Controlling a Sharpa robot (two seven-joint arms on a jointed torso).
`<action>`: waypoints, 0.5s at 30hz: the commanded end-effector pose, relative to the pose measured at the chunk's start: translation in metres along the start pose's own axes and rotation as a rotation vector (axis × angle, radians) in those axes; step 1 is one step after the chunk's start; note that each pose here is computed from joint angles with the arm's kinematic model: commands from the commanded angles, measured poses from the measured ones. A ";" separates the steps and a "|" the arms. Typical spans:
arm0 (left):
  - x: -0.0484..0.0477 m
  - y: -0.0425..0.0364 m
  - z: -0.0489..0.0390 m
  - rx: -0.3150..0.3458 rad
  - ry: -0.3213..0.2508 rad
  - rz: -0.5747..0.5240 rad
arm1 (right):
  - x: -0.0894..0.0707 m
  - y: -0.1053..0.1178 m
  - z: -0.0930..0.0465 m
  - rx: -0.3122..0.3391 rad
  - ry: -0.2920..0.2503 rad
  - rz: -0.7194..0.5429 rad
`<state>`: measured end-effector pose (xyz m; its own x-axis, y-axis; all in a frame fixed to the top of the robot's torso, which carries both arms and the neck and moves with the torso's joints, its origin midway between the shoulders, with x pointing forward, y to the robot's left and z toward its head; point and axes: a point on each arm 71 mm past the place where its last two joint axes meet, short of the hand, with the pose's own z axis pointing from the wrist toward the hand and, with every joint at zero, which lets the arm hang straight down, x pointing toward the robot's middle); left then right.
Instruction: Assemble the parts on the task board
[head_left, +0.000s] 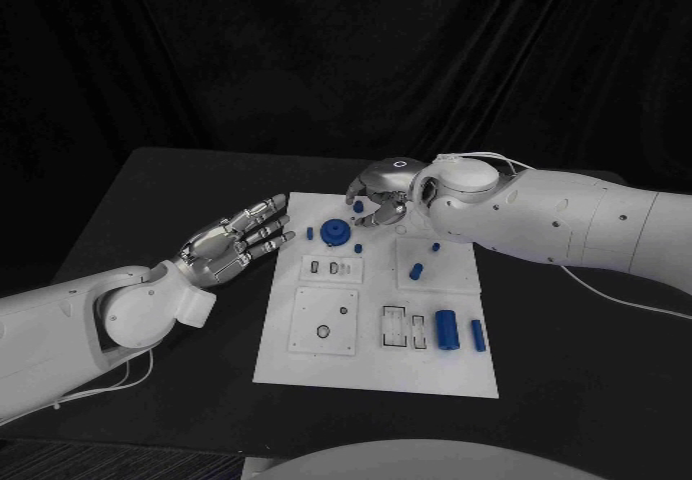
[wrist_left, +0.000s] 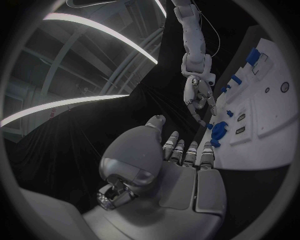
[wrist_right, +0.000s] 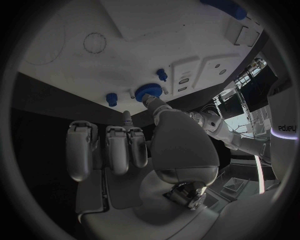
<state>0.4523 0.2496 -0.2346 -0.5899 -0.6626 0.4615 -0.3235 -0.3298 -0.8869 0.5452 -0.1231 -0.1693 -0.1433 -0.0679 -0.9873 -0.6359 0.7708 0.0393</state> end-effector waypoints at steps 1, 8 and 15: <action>0.0018 -0.0001 0.0006 0.005 0.014 -0.007 | 0.000 0.001 0.000 0.011 -0.009 -0.002; 0.0015 -0.0003 0.0004 0.007 0.013 -0.006 | 0.000 0.004 0.001 -0.018 -0.014 -0.002; 0.0019 -0.0001 0.0010 0.006 0.015 -0.007 | 0.000 0.011 0.004 -0.037 -0.002 -0.001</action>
<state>0.4523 0.2496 -0.2346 -0.5901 -0.6624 0.4615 -0.3239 -0.3295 -0.8869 0.5426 -0.1142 -0.1690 -0.1416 -0.0653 -0.9878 -0.6544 0.7548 0.0439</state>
